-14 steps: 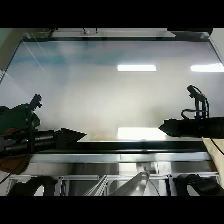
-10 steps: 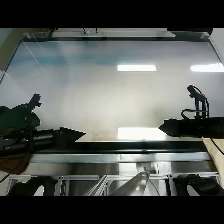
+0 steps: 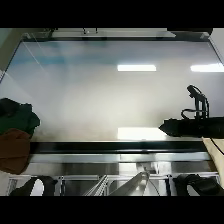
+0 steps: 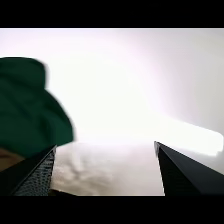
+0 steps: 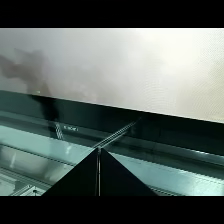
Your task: Fold the shirts.
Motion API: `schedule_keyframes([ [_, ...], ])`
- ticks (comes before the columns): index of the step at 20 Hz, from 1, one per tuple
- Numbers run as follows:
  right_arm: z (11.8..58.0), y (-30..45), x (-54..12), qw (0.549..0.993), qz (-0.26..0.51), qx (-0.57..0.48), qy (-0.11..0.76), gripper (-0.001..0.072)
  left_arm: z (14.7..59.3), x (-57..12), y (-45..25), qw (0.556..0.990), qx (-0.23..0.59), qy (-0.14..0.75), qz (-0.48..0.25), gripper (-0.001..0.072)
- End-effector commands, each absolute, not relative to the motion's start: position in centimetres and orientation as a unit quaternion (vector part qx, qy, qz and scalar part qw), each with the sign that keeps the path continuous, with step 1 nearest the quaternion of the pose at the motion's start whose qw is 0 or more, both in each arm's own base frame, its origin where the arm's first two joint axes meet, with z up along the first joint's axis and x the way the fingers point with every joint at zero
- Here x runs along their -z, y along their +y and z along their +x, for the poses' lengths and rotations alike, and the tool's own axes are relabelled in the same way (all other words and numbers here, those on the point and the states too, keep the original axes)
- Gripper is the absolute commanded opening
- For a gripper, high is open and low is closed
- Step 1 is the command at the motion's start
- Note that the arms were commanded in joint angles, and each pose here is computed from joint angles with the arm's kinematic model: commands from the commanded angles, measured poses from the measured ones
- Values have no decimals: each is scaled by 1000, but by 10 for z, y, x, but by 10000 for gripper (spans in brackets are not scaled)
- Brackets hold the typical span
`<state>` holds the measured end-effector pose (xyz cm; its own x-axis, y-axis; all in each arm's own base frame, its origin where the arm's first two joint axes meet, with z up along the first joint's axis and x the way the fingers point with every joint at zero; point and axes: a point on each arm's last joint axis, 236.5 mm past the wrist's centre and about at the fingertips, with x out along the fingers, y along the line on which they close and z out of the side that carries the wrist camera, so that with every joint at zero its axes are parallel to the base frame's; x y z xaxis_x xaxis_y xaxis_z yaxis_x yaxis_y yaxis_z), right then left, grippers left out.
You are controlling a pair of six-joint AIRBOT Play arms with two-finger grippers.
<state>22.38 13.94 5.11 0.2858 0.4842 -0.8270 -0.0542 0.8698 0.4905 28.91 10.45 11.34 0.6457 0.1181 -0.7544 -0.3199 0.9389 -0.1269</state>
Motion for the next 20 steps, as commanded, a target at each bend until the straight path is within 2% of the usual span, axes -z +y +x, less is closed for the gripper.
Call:
schedule_keyframes([
  [1, 223, 140, -51, 779, 187, -173, 572, 34, 273, -73, 225, 843, -287, 421, -171, 712],
  [5, 223, 140, -51, 779, 187, -173, 572, 34, 291, 37, 242, 766, -258, 545, -224, 712],
  [9, 224, 140, -50, 779, 187, -173, 573, 34, 306, 113, 232, 686, -204, 656, -238, 711],
  [10, 224, 140, -50, 778, 188, -173, 574, 34, 309, 123, 226, 672, -185, 680, -228, 671],
  [11, 224, 140, -50, 778, 188, -172, 574, 34, 312, 129, 223, 659, -174, 699, -218, 526],
  [12, 224, 140, -50, 778, 188, -172, 574, 34, 316, 130, 219, 649, -161, 713, -210, 295],
  [13, 224, 140, -50, 778, 188, -172, 574, 34, 322, 127, 213, 644, -142, 725, -197, 2],
  [15, 224, 140, -49, 778, 188, -172, 575, 34, 344, 103, 198, 651, -111, 728, -182, 18],
  [16, 224, 140, -49, 778, 188, -172, 575, 34, 360, 83, 183, 668, -86, 716, -182, 18],
  [20, 224, 140, -49, 778, 188, -172, 575, 34, 436, -66, 75, 792, 73, 576, -188, 18],
])
